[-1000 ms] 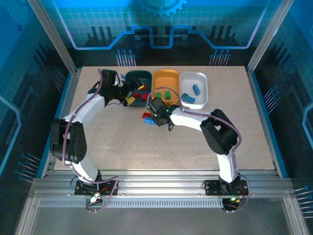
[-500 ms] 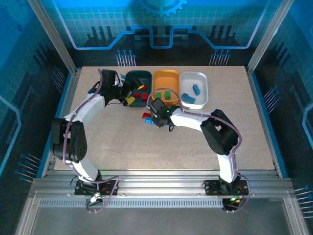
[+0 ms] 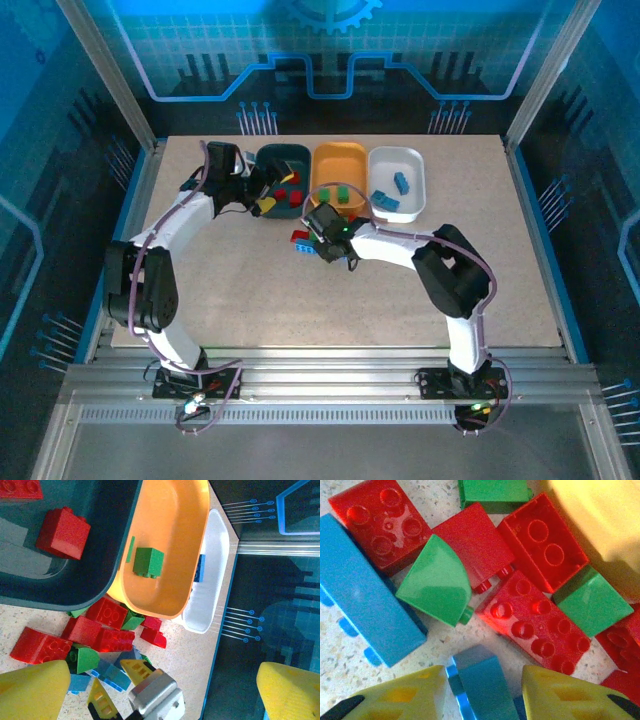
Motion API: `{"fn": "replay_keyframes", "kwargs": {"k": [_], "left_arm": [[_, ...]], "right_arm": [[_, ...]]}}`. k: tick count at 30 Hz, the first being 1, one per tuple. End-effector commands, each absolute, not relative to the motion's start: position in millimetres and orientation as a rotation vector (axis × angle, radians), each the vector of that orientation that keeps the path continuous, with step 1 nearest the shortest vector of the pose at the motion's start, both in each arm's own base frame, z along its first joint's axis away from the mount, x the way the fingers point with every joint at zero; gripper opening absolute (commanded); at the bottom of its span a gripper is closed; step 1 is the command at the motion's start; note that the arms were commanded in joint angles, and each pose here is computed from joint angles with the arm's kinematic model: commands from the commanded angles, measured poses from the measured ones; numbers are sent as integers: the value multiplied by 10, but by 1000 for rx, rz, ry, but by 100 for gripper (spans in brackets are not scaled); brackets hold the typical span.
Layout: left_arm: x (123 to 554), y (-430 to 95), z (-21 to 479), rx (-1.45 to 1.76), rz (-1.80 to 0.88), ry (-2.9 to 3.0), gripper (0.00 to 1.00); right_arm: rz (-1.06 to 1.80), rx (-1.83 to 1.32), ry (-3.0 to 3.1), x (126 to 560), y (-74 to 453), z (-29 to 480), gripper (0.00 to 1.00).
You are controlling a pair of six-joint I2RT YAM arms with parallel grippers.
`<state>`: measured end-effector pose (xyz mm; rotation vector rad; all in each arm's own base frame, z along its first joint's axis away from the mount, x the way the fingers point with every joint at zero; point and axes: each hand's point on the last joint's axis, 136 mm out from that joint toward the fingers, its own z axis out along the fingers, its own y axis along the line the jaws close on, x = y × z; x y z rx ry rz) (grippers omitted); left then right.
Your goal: Sort the legos into containers by color
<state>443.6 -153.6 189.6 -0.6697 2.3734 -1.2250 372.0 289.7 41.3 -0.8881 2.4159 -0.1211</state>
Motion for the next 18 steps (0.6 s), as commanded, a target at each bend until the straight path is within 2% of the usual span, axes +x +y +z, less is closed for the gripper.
{"fn": "replay_keyframes", "kwargs": {"k": [1, 8, 13, 18], "left_arm": [[4456, -1508, 1883, -661, -1251, 2370, 97], [4459, -1504, 1875, -663, -1253, 2371, 97], [4463, -1501, 1873, -664, -1255, 2371, 97], [4462, -1502, 1877, -662, -1256, 2370, 97]], "right_arm": [[-174, -929, 2459, 3673, 2801, 206, 45], [-171, -937, 2484, 3585, 2770, 102, 36], [-191, -934, 2492, 3559, 2729, 101, 35], [-136, -903, 2489, 3527, 2771, 204, 30]]}}
